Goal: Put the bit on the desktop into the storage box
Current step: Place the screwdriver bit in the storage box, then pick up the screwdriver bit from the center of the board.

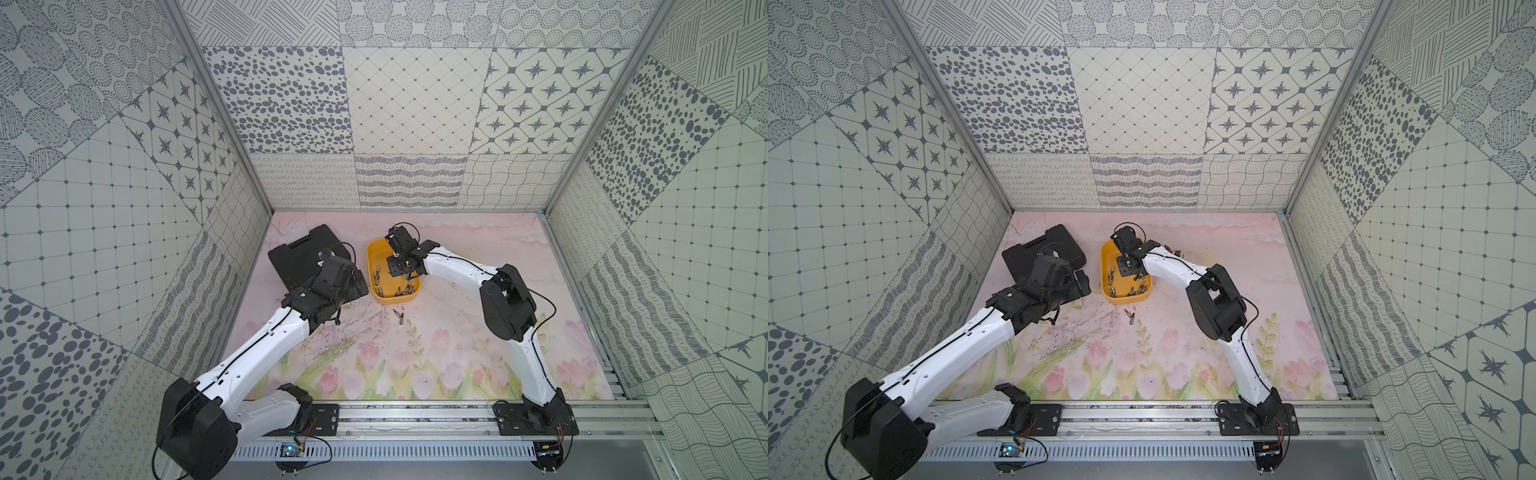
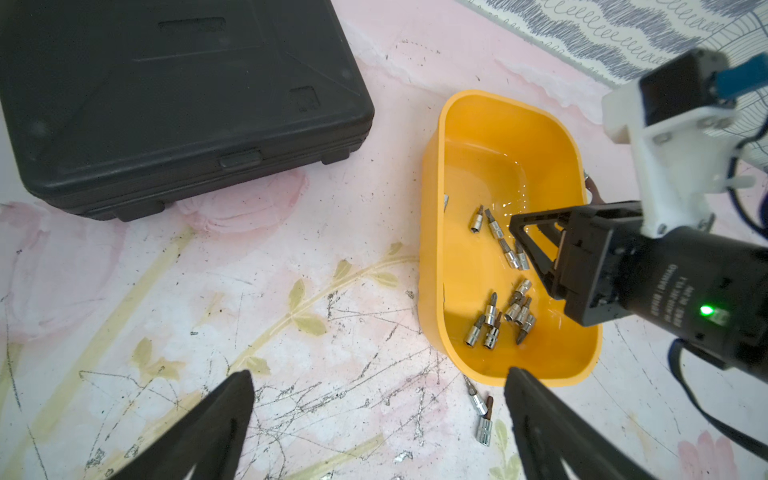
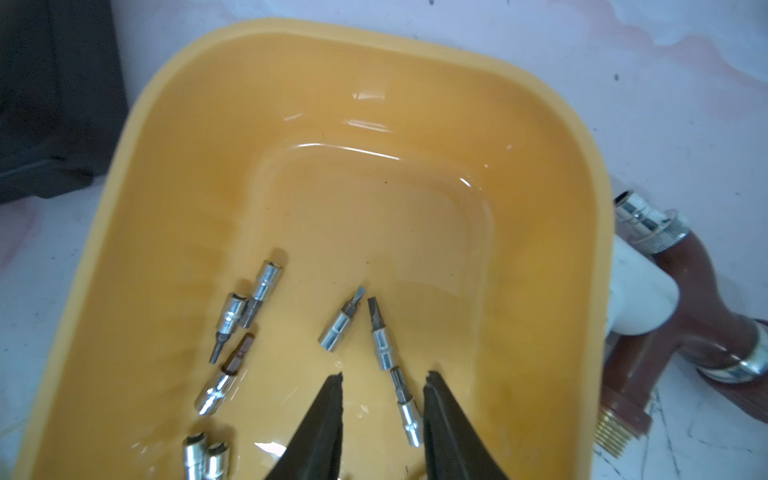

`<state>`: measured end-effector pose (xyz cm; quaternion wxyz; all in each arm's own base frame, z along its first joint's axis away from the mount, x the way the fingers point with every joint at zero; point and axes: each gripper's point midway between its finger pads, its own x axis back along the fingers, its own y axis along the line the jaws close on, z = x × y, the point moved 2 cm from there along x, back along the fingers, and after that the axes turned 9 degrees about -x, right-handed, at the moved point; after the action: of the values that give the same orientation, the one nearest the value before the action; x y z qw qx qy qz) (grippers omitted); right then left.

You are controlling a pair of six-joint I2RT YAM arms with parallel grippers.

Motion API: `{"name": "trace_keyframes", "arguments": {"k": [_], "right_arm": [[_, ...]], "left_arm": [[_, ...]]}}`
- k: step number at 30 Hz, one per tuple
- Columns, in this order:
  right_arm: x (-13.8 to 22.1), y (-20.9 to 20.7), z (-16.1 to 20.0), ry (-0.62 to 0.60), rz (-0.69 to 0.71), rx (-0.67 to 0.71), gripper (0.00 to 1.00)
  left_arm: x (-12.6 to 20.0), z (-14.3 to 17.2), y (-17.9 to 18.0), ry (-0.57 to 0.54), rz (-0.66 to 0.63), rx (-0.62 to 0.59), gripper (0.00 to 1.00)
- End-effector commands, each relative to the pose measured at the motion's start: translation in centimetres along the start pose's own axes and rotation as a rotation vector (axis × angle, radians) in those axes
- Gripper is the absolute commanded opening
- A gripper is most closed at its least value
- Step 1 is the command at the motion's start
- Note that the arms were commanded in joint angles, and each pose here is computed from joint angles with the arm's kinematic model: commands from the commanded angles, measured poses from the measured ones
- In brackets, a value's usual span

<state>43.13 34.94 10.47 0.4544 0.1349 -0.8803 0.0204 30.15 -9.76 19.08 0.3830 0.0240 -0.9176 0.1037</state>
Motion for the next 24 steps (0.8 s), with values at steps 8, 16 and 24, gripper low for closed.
{"name": "trace_keyframes", "arguments": {"k": [8, 16, 24], "right_arm": [[9.7, -1.6, -3.0, -0.158, -0.036, -0.017, 0.53], [14.6, -4.9, -1.3, -0.242, -0.018, -0.087, 0.73], [19.1, -9.7, 0.8, -0.351, 0.011, -0.206, 0.97]], "left_arm": [[0.9, 1.0, -1.4, 0.058, 0.114, -0.104, 0.99], [1.6, 3.0, -4.4, 0.098, 0.195, -0.234, 0.99], [2.2, 6.1, -9.0, 0.148, 0.258, -0.429, 0.93]]}}
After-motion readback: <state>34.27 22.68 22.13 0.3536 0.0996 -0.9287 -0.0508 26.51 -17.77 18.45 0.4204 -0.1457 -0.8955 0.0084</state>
